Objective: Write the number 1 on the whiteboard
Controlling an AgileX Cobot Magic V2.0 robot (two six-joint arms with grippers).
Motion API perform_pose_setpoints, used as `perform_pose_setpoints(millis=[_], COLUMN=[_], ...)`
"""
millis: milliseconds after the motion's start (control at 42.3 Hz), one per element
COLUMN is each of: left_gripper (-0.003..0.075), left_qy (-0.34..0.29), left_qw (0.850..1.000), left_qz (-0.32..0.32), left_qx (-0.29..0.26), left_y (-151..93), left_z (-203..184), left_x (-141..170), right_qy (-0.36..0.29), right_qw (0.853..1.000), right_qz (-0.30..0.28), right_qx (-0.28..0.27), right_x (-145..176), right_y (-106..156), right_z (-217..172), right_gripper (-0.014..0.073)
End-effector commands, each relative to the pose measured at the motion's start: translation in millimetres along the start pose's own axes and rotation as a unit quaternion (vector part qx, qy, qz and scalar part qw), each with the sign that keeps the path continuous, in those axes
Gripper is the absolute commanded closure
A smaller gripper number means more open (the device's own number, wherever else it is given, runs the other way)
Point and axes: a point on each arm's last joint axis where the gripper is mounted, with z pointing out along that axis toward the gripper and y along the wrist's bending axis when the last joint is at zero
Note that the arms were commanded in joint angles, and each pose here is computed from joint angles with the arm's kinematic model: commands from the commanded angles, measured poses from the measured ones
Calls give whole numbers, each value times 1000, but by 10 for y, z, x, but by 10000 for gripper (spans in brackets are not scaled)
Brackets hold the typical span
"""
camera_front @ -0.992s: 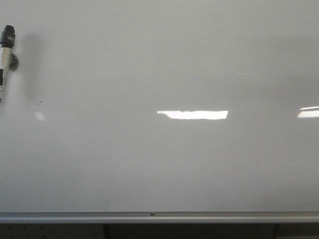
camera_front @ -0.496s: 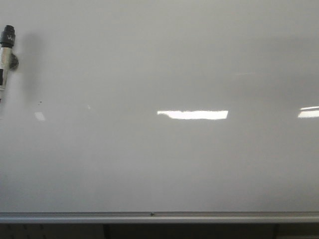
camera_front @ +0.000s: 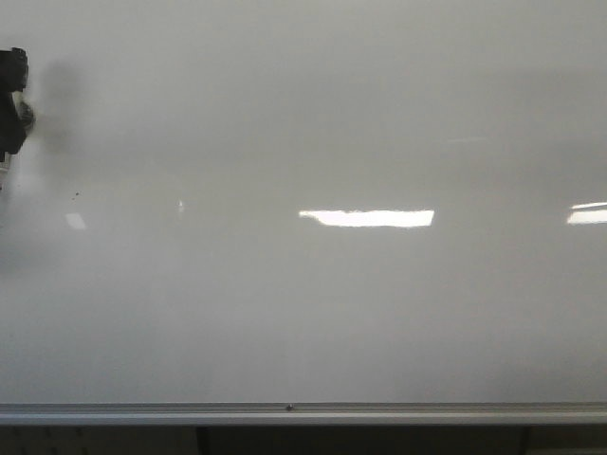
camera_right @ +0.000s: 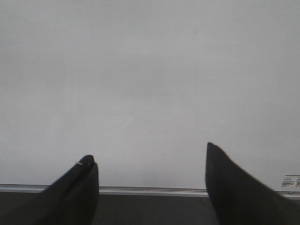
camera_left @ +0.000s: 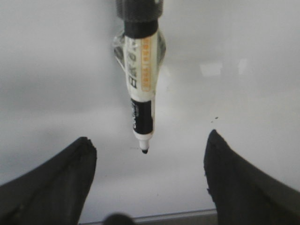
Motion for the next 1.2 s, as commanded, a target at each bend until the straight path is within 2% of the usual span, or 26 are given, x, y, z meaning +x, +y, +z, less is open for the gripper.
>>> perform_pose_setpoints(millis=[0, 496, 945, 1063, 1181], left_gripper=[247, 266, 666, 736, 741], left_qy=[-67, -67, -77, -75, -67], left_qw=[998, 998, 997, 997, 998], left_qz=[-3, -4, -3, -3, -1], left_qx=[1, -1, -1, -1, -1], left_y=[-10, -2, -6, -7, -9], left_z=[-78, 223, 286, 271, 188], left_x=[-214, -247, -259, -257, -249], right_qy=[-53, -52, -52, -52, -52], right_qw=[999, 999, 999, 999, 999], right_qz=[-5, -5, -5, -5, -5], right_qx=[2, 2, 2, 2, 2], right_x=[-168, -168, -168, -168, -168], right_y=[-2, -2, -2, -2, -2], right_z=[-57, -57, -57, -57, -57], right_gripper=[82, 82, 82, 82, 82])
